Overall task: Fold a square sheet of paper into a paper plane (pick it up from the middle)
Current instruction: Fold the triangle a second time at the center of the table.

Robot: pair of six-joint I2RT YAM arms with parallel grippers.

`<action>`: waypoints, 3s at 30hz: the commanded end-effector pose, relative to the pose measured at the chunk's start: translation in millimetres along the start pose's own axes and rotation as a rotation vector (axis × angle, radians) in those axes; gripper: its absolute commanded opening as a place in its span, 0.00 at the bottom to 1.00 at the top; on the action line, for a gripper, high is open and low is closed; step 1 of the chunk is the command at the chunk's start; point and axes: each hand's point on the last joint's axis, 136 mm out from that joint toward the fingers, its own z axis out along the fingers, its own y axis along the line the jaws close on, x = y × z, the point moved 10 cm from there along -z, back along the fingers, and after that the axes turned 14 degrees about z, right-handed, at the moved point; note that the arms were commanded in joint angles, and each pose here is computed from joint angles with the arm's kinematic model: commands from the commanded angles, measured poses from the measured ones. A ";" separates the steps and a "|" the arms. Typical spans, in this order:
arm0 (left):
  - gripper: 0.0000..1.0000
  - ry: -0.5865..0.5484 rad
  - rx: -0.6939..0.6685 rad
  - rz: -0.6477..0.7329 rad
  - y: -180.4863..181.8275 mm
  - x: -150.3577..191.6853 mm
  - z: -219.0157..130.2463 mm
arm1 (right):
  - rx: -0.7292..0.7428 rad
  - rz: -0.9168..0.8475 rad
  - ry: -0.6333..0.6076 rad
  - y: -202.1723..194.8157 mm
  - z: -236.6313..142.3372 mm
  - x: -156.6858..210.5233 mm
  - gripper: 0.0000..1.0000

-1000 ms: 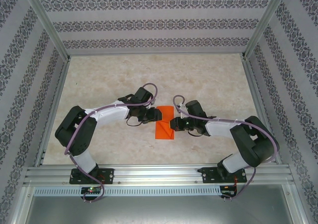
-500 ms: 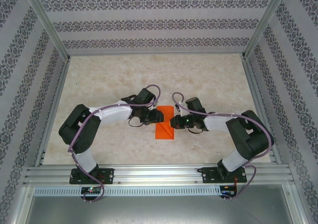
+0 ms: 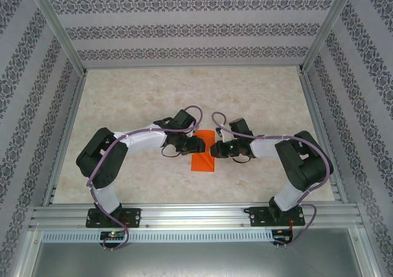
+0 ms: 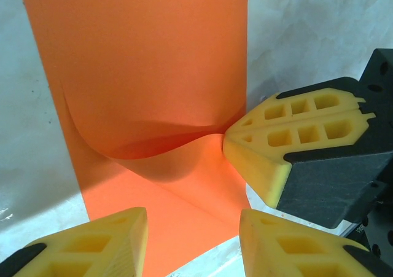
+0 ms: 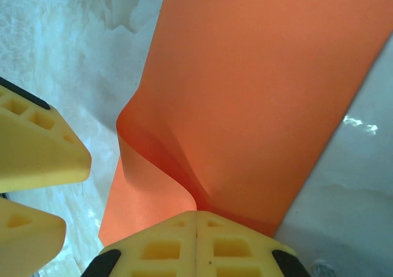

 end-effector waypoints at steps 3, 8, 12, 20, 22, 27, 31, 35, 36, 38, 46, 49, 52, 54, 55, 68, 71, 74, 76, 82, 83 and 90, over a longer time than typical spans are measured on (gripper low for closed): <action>0.45 0.021 0.006 0.034 -9.0 -1.6 3.5 | -0.030 -0.038 -0.014 4.1 -1.5 -9.0 0.03; 0.44 0.027 0.007 0.039 -11.2 -2.9 6.4 | -0.032 -0.039 -0.007 3.6 0.9 -10.2 0.03; 0.43 0.030 0.004 0.037 -11.4 -2.9 8.4 | -0.021 -0.034 -0.006 2.3 1.9 -10.7 0.04; 0.42 0.024 0.003 0.035 -13.2 -4.2 10.0 | -0.003 -0.028 -0.014 -0.2 2.0 -11.2 0.04; 0.42 0.025 0.004 0.035 -13.7 -4.5 10.7 | 0.003 -0.027 -0.016 -0.5 2.1 -11.4 0.04; 0.42 0.026 0.003 0.035 -14.8 -5.7 12.6 | 0.008 -0.022 -0.024 -1.5 0.5 -11.9 0.04; 0.41 0.025 0.000 0.036 -15.4 -5.9 13.2 | 0.013 -0.016 -0.023 -2.4 0.7 -10.9 0.04; 0.41 0.024 -0.005 0.031 -14.4 -5.4 14.4 | 0.008 -0.014 -0.014 -2.4 2.1 -10.9 0.04; 0.41 0.022 -0.005 0.034 -15.1 -5.7 14.3 | 0.007 -0.015 -0.014 -2.5 2.5 -11.6 0.04; 0.41 0.020 -0.002 0.032 -15.3 -5.8 14.6 | 0.008 -0.010 -0.009 -3.5 3.6 -11.5 0.05; 0.41 -0.003 0.022 0.025 -17.8 -10.5 16.7 | 0.026 -0.004 -0.011 -5.1 3.8 -11.4 0.05; 0.41 -0.012 0.029 0.023 -18.0 -10.9 17.6 | 0.031 0.000 -0.007 -5.8 4.2 -11.0 0.05; 0.41 -0.025 0.036 0.022 -18.8 -12.9 17.6 | 0.032 0.004 -0.006 -6.0 4.2 -10.9 0.05; 0.41 -0.034 0.045 0.020 -19.5 -13.9 17.7 | 0.033 0.002 -0.008 -6.0 3.9 -10.6 0.05; 0.41 -0.039 0.044 0.017 -19.2 -14.1 18.1 | 0.035 0.003 -0.009 -6.0 3.7 -10.7 0.05; 0.40 -0.066 0.051 -0.021 -12.5 -15.9 30.4 | 0.042 0.008 -0.007 -6.8 4.1 -10.8 0.04; 0.40 -0.065 0.036 -0.028 -8.4 -14.8 33.9 | 0.043 0.010 -0.009 -6.9 3.7 -11.1 0.04; 0.40 -0.063 0.022 -0.034 -4.4 -12.5 37.3 | 0.043 0.012 -0.008 -7.1 4.0 -11.3 0.04; 0.38 -0.057 0.020 -0.039 -2.5 -11.4 40.0 | 0.044 0.013 -0.007 -7.1 3.9 -11.1 0.05; 0.30 -0.089 0.004 -0.050 -2.4 -7.8 30.7 | 0.048 0.016 -0.007 -7.9 3.9 -11.5 0.05; 0.25 -0.108 -0.001 -0.054 -3.0 -7.6 25.7 | 0.050 0.016 -0.007 -8.3 4.2 -11.4 0.05; 0.00 -0.193 0.060 -0.093 -3.9 -10.5 7.0 | 0.050 0.015 -0.007 -8.5 4.4 -11.7 0.05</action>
